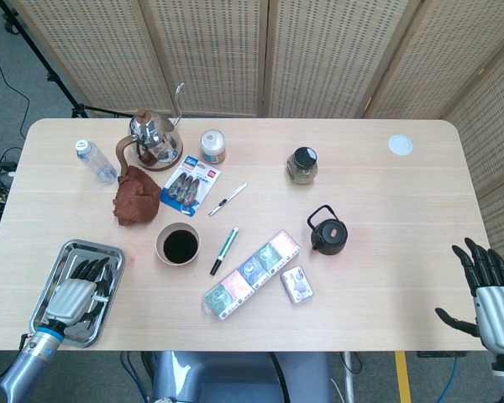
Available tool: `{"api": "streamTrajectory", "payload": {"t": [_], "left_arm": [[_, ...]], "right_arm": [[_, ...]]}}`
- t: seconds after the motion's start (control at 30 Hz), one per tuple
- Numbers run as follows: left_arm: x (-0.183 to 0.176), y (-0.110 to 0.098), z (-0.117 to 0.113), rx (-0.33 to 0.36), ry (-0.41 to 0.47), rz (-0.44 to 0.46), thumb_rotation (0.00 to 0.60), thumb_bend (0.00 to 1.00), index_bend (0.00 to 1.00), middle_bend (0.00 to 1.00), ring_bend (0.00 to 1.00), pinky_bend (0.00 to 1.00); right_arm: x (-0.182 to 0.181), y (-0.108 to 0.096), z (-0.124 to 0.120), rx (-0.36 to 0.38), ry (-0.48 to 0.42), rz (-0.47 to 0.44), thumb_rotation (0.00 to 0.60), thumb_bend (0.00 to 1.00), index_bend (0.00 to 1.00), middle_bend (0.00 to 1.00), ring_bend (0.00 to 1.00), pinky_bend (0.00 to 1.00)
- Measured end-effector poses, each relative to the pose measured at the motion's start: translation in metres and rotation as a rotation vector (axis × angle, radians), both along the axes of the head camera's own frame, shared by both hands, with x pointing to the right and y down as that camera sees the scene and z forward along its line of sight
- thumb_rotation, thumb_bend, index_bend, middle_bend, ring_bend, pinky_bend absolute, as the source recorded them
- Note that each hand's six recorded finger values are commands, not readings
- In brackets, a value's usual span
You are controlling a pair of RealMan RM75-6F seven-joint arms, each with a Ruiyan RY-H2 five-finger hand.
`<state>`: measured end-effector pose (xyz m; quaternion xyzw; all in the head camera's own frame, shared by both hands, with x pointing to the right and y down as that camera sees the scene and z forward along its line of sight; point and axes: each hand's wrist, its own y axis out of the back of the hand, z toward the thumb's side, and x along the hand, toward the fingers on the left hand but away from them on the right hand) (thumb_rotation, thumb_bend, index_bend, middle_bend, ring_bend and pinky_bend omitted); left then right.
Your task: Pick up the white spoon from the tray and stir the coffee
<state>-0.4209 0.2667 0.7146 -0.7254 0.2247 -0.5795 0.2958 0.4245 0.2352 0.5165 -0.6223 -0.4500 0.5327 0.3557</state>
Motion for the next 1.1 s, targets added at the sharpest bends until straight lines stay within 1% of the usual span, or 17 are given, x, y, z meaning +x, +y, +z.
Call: {"api": "streamTrajectory", "payload": {"t": [0.63,0.9,1.1], "left_arm": [[-0.001,-0.004,-0.006,0.031,0.003,-0.007,0.6,0.4,0.57,0.0,0.0,0.0],[0.003,-0.011,-0.023,0.07,0.049,-0.023,0.6,0.41,0.57,0.0,0.0,0.0],[0.006,-0.012,-0.034,0.08,0.079,-0.028,0.6,0.4,0.58,0.0,0.0,0.0]], "right_arm": [[0.0,0.0,0.0,-0.003,-0.001,0.0,0.6,0.0,0.0,0.0,0.0,0.0],[-0.001,0.001,0.002,-0.01,0.002,-0.002,0.6,0.0,0.0,0.0,0.0,0.0],[-0.001,0.001,0.003,-0.015,0.003,-0.002,0.6,0.0,0.0,0.0,0.0,0.0]]}}
